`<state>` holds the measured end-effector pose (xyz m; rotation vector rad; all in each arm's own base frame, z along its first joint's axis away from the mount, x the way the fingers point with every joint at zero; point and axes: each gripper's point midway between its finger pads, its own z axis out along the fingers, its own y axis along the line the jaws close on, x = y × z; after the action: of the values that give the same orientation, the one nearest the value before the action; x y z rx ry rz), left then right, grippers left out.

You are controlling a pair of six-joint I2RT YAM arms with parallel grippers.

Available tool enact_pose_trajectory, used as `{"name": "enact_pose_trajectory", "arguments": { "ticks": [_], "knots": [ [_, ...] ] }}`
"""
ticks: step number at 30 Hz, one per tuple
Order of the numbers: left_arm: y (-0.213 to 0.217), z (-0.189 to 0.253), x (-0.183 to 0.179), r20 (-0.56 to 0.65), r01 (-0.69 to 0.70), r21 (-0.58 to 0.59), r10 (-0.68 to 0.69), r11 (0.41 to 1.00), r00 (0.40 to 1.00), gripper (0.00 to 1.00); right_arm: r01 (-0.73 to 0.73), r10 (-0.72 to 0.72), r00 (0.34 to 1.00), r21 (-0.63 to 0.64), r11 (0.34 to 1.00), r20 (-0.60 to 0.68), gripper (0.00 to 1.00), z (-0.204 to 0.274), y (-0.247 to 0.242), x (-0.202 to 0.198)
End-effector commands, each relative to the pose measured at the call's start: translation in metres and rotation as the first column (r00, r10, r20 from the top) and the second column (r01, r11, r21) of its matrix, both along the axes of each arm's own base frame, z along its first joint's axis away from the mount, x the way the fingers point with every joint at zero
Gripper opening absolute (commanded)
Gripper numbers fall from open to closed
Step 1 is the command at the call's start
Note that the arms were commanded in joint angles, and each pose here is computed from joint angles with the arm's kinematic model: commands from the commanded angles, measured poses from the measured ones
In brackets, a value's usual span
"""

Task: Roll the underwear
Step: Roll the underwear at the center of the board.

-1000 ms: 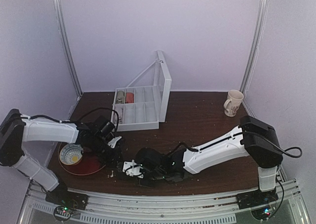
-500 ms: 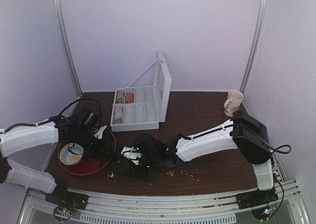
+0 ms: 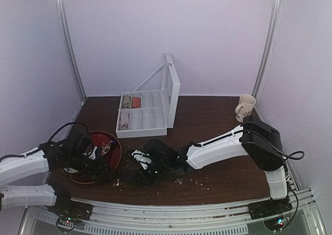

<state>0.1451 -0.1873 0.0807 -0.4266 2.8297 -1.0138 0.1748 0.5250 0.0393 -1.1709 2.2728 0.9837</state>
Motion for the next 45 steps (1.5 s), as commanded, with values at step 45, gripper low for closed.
{"name": "enact_pose_trajectory", "arguments": {
  "ticks": [45],
  "knots": [
    [-0.034, 0.008, 0.020, 0.119, -0.292, -0.237, 0.326, 0.927, 0.938, 0.70, 0.189, -0.208, 0.977, -0.265, 0.945, -0.046, 0.00, -0.089, -0.062, -0.032]
  ]
}}
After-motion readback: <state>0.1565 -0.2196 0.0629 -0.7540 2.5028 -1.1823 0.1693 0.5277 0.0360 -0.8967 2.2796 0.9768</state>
